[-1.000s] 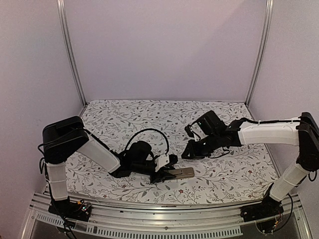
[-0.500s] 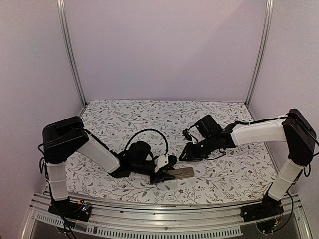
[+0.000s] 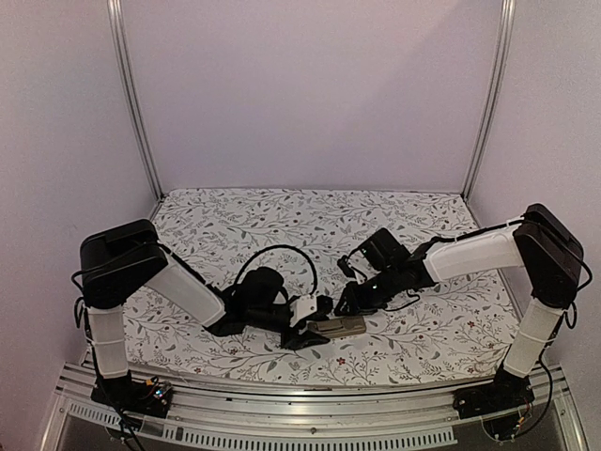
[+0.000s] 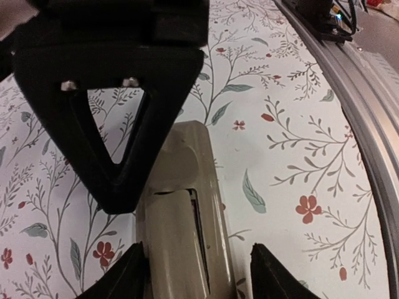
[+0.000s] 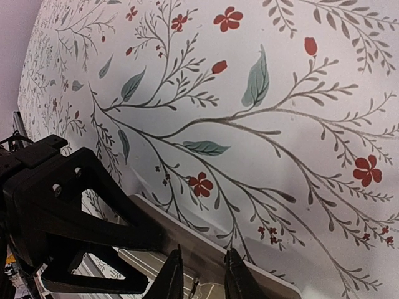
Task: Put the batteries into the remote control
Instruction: Adjust the remote control at the center of the board.
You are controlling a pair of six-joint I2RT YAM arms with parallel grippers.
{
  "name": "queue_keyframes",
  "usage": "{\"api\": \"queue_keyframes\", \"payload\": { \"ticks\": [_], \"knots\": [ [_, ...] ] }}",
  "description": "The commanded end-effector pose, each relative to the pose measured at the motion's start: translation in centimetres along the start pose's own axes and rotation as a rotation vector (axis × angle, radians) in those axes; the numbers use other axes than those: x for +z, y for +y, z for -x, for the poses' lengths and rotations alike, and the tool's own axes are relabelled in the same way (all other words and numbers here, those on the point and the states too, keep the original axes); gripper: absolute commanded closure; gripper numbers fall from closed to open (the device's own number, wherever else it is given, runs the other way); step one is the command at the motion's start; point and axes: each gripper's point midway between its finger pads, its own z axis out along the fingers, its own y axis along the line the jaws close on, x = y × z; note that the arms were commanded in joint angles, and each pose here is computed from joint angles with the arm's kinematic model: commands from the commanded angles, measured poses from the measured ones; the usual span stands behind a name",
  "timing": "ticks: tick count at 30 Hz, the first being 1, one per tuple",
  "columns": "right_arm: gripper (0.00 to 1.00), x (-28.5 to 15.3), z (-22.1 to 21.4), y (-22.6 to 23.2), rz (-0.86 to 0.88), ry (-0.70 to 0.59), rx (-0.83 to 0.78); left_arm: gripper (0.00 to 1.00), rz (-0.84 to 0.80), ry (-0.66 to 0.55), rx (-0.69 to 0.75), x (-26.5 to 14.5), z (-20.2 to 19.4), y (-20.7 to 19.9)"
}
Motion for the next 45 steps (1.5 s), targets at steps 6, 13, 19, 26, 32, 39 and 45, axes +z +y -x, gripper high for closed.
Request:
{"api": "queue_keyframes", "payload": {
  "ticks": [6,13,19,26,32,39,45],
  "knots": [
    [0.73,-1.1,1.8,1.4,0.036,-0.052,-0.1,0.36,0.013,-0.004,-0.002,-1.7,0.6,-0.1],
    [0.51,-6.2,5.1,5.5,0.143,-0.223,-0.506,0.3,0.045,-0.112,0.015,-4.3,3.6,-0.3],
    [0.38,-7.9,3.0,8.4,0.285,-0.264,-0.929,0.3,0.146,-0.119,-0.07,-6.9,3.3,0.6],
    [0.31,-6.1,0.6,8.3,0.209,-0.217,-1.28,0.31,0.342,-0.119,-0.157,-9.5,1.3,2.5],
    [0.3,-1.6,-1.4,6.6,0.134,-0.045,-1.366,0.31,0.399,-0.1,-0.198,-10.1,-0.2,2.9],
    [0.3,0.9,-2.3,5.5,0.088,0.017,-1.381,0.31,0.42,-0.114,-0.175,-10.4,-0.3,2.9],
    [0.32,2.3,-2.4,4.2,0.038,0.044,-1.364,0.31,0.418,-0.104,-0.173,-10.2,-0.7,2.9]
  ]
}}
